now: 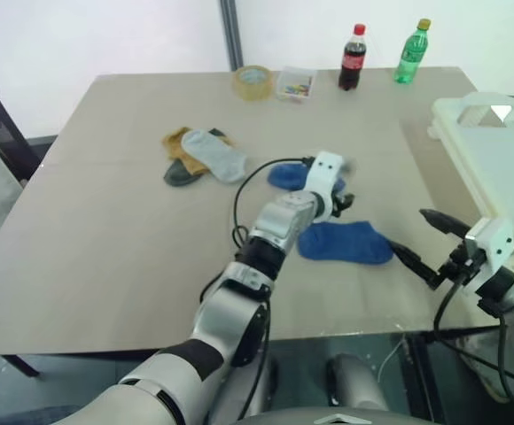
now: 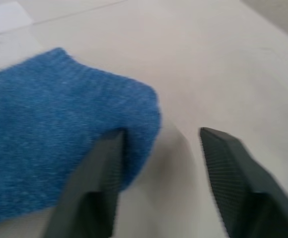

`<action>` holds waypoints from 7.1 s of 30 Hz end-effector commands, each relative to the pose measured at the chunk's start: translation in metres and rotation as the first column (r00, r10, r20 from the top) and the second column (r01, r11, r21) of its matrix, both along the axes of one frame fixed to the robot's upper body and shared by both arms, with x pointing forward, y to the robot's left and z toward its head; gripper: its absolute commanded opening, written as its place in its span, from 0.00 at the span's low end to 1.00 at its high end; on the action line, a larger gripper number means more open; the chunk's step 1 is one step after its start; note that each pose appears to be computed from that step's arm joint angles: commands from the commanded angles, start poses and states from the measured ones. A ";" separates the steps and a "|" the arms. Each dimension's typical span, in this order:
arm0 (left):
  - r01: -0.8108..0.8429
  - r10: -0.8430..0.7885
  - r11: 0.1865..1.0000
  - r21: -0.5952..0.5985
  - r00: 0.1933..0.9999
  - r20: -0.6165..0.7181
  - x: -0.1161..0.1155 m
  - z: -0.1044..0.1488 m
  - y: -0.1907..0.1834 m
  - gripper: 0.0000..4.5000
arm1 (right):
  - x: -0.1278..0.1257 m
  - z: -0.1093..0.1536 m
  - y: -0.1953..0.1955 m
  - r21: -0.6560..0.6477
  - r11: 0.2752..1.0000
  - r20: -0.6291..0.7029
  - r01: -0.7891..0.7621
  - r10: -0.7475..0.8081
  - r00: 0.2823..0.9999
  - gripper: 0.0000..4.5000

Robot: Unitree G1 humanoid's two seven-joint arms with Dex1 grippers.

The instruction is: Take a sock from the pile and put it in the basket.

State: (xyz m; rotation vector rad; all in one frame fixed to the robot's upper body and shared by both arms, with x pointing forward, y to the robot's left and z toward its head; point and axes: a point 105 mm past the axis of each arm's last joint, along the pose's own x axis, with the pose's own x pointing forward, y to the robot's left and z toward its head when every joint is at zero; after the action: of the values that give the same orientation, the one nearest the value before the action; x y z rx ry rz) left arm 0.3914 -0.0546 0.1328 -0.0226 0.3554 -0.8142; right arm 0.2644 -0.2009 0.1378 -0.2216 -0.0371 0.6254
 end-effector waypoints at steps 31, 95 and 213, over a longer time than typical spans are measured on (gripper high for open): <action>-0.160 0.120 0.978 0.134 0.957 0.266 0.061 0.007 0.157 0.61 | 0.138 -0.010 0.108 0.480 0.835 -0.600 0.267 0.091 0.795 0.61; 0.015 -0.021 0.991 -0.133 0.999 -0.048 -0.122 -0.008 0.112 0.01 | -0.013 0.013 0.049 0.240 0.960 -0.554 0.144 0.013 0.833 0.00; -0.166 -0.554 0.487 -0.858 0.700 -0.450 -0.049 0.015 0.109 0.81 | 0.036 -0.090 0.085 -0.094 0.995 -0.389 0.021 -0.056 0.920 0.60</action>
State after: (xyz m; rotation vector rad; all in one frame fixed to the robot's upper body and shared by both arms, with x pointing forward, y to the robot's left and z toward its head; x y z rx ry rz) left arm 0.3430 0.0513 0.1227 -1.2481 0.7267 -1.0593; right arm 0.3071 -0.1100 0.0723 -0.1731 0.2807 0.6373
